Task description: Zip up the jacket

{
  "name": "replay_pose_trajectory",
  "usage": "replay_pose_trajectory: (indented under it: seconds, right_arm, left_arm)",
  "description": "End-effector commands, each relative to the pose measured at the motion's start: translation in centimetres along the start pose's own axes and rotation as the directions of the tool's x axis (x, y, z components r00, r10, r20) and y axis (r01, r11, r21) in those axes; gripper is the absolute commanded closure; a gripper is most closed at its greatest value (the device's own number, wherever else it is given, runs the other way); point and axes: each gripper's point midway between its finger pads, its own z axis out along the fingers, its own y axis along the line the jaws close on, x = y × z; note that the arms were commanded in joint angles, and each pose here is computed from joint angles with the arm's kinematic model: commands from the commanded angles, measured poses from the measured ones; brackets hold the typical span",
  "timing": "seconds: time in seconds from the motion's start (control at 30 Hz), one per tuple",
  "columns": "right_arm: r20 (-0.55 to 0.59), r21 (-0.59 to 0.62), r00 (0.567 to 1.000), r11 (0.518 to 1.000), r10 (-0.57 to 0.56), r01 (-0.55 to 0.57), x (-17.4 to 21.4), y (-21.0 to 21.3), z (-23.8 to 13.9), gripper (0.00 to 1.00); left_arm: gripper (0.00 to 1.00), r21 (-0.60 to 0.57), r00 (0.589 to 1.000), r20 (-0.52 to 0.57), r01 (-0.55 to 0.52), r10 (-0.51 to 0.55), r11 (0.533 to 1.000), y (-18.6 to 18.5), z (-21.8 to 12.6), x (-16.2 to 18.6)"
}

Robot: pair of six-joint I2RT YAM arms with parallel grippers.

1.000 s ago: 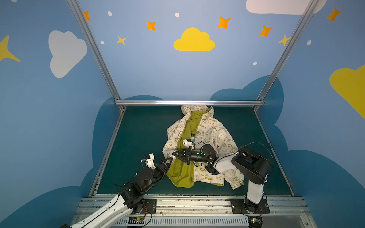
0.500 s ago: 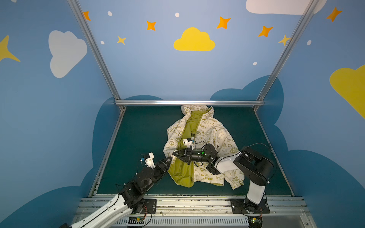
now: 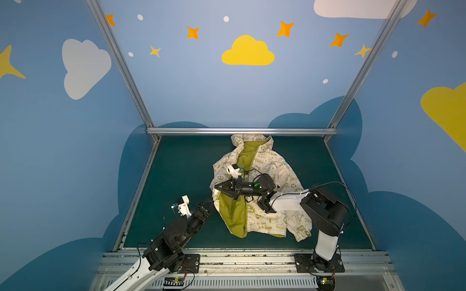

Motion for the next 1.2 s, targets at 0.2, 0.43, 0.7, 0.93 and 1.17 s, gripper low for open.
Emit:
replay_pose_trajectory:
  seconds: [0.2,0.43,0.7,0.93,1.17]
  right_arm:
    - [-0.017,-0.068,0.997,0.995,-0.074,0.073,-5.9,2.6,2.3,1.00]
    - [0.008,-0.016,0.991,0.991,-0.135,0.135,-11.0,3.0,3.5,1.00]
    - [0.153,0.278,0.988,0.960,-0.022,-0.021,-10.3,-5.9,-3.7,1.00]
    - [0.108,0.284,0.993,0.956,0.045,-0.074,-4.8,-7.7,-7.4,1.00]
    - [0.073,0.214,0.997,0.975,0.039,-0.054,-3.4,-7.6,-7.8,1.00]
  left_arm:
    - [0.15,-0.002,0.995,0.062,-0.080,0.080,0.997,-2.1,-1.3,-2.7]
    - [0.14,-0.007,0.997,0.063,-0.051,0.051,0.999,-2.4,-1.3,-3.6]
    - [0.12,0.018,0.998,-0.045,-0.036,0.037,0.999,-3.4,1.4,-2.1]
    - [0.11,0.049,0.971,-0.226,-0.068,0.078,0.996,-4.5,4.6,1.3]
    - [0.11,0.014,0.954,-0.270,-0.133,0.132,0.991,-3.1,4.5,2.8]
